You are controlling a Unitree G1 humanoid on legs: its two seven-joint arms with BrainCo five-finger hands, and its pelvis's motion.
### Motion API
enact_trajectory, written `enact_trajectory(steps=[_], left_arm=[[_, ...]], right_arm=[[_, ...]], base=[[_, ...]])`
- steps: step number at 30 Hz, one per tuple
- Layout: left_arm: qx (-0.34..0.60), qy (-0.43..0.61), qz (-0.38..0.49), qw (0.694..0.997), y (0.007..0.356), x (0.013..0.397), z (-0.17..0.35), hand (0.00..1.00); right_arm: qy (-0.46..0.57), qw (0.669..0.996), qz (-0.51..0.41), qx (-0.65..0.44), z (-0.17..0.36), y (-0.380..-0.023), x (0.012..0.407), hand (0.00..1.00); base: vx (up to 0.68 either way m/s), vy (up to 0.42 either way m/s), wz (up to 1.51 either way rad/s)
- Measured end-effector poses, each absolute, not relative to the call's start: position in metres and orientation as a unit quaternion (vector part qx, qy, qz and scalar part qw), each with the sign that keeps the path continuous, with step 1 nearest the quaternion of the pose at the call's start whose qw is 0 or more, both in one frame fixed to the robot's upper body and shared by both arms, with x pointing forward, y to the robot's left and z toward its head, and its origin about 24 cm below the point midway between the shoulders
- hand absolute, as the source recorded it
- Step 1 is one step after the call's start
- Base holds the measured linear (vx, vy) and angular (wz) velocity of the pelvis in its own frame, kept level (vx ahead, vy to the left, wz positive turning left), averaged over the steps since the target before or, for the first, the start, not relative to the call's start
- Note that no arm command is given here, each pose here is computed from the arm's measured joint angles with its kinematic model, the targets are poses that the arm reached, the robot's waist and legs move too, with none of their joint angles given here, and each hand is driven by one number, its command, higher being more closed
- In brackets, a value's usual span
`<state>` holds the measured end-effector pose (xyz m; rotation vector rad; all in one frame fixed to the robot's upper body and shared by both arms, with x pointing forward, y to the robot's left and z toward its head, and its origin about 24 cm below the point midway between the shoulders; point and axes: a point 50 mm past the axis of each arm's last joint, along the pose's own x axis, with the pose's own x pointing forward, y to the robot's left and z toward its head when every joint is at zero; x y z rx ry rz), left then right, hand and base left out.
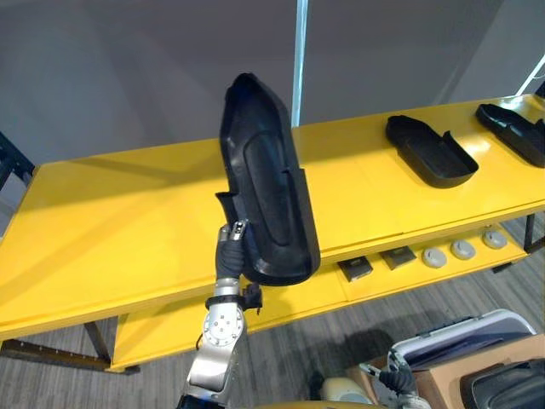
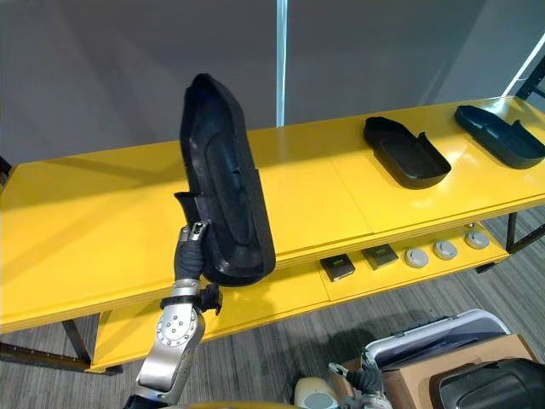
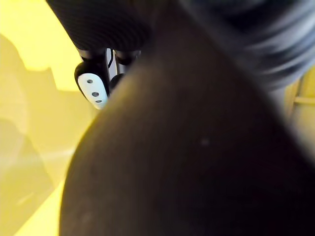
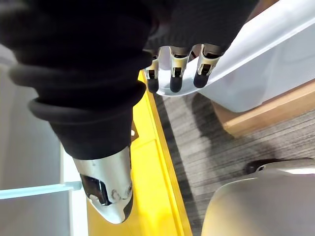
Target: Walk over and take plastic housings, then place them on the shelf
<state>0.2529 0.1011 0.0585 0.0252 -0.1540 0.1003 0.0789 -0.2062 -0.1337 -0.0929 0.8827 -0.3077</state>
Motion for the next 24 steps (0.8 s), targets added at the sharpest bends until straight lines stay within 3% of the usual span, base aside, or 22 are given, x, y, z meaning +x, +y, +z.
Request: enact_trajectory(steps=[10,24], left_arm=[[0.062,0.035,0.158,0.985,0.134,0.297,0.028,1.00],[0.060,0.079,0.207,0.973,0.155,0.353,0.054,1.00]], right_arm=[[0.436,0.891,-0.108,-0.067,-0.137,-0.203,0.082,0.00],[0.435,0.895,-0.055,-0.081,-0.136,-0.194,0.086,0.00]], base=[[-0.10,-0.008,-0.19],[-0.07,-0.021,-0.05]])
